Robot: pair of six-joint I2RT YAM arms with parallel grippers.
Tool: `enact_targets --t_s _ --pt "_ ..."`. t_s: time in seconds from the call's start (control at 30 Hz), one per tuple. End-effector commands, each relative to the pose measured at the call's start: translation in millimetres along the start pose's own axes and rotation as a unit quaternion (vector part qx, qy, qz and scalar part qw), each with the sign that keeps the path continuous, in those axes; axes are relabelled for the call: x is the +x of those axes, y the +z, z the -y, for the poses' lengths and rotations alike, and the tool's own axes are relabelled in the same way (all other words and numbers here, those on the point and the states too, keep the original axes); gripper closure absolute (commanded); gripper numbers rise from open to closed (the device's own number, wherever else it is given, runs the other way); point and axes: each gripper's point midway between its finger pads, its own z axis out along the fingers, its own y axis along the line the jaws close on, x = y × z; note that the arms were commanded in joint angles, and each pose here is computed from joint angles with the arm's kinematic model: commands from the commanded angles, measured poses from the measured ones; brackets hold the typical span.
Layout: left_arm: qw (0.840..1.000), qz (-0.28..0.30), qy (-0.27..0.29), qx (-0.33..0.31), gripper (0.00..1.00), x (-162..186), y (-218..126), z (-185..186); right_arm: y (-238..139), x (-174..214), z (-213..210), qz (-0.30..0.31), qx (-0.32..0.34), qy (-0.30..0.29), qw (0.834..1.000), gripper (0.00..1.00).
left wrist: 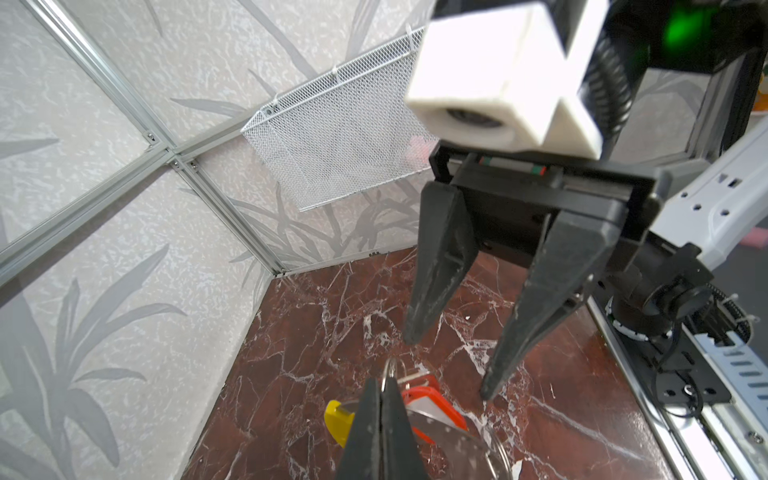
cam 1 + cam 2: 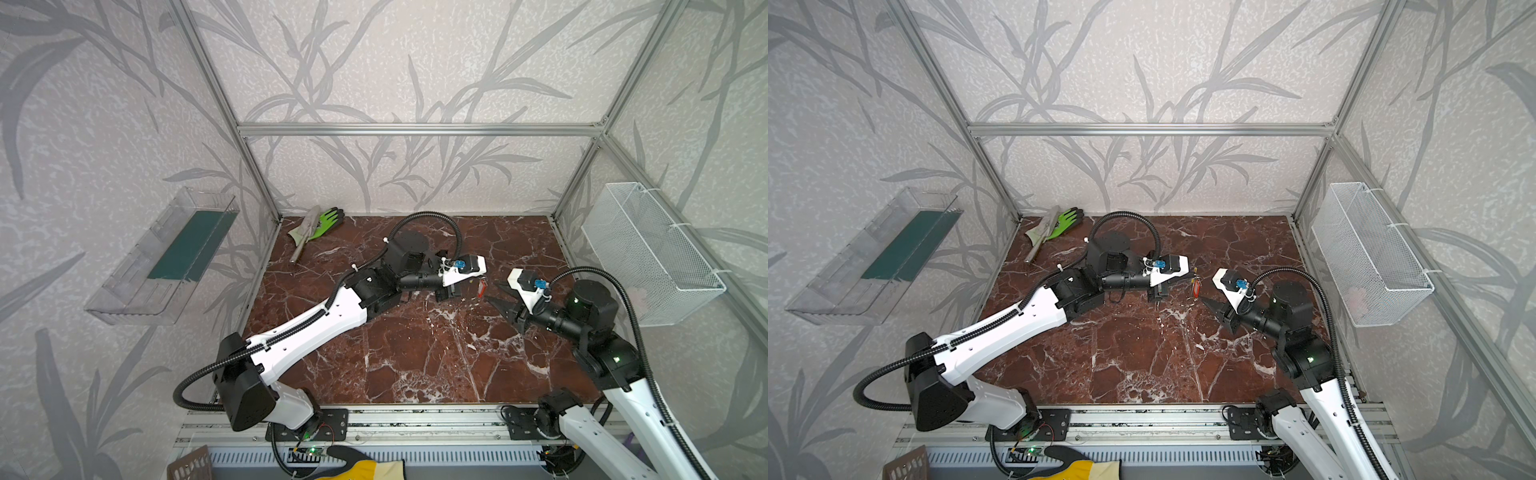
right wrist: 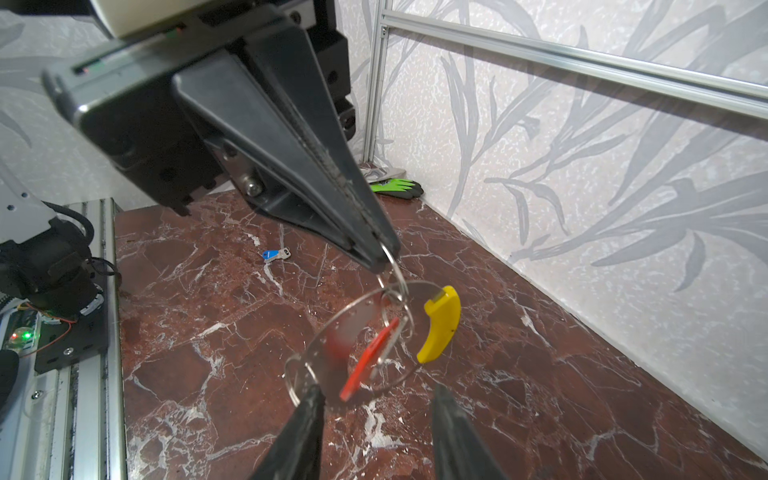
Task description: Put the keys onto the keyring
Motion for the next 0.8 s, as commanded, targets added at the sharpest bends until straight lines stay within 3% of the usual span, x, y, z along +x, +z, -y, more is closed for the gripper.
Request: enact_targets --t_s 0.0,0.37,0.77 --pt "0.998 0.059 -0.007 -0.012 1.00 -30.9 -9.8 -6.6 4.2 -13.8 -1.5 0.030 -0.015 0.001 0.999 0.59" --pt "0.996 0.082 -0.021 -0.010 1.00 -36.1 -9.8 -6.0 10.2 -22.9 7.4 0.045 -0.004 -0.009 0.999 0.70" --pt "0.988 0.134 -0.073 -0.007 1.00 -43.8 -6.1 -10.9 9.6 -22.9 5.6 0.043 -0.007 -0.040 0.998 0.98"
